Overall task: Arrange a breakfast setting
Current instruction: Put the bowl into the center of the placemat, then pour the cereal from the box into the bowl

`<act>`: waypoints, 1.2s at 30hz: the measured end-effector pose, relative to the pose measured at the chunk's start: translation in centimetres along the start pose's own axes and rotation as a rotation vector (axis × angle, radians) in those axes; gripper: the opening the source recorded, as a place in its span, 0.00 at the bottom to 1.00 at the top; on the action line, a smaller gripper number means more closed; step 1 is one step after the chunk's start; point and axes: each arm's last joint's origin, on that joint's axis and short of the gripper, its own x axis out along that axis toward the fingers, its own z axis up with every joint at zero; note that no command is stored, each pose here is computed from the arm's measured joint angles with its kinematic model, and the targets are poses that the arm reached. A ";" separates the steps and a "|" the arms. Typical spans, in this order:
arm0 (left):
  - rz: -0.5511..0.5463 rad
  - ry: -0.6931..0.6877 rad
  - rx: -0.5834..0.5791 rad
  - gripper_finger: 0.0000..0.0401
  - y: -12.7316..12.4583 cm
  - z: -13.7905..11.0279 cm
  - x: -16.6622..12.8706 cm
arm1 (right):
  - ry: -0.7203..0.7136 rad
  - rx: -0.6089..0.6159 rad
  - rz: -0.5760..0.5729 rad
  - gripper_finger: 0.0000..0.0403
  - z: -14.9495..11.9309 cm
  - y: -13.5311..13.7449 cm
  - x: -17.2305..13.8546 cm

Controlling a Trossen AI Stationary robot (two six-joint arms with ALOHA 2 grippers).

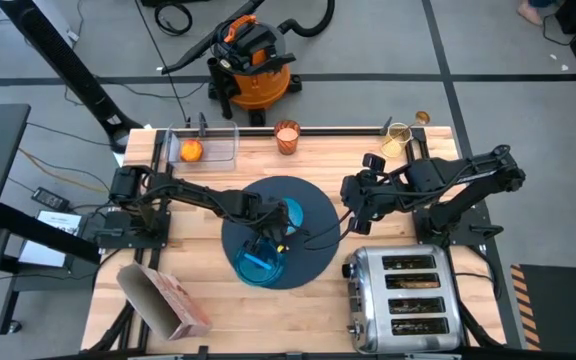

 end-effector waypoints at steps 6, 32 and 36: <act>-0.004 0.001 0.003 0.24 -0.3 0.1 -1.3 | 0.014 0.046 0.024 0.26 0.0 0.0 0.1; 0.209 0.063 -0.738 0.26 -2.2 -11.3 -2.7 | 0.323 -0.276 0.122 0.46 3.3 1.8 17.8; 0.225 0.036 -0.685 0.26 -2.4 -11.7 -1.1 | 0.416 -0.294 0.170 0.46 2.6 1.8 20.9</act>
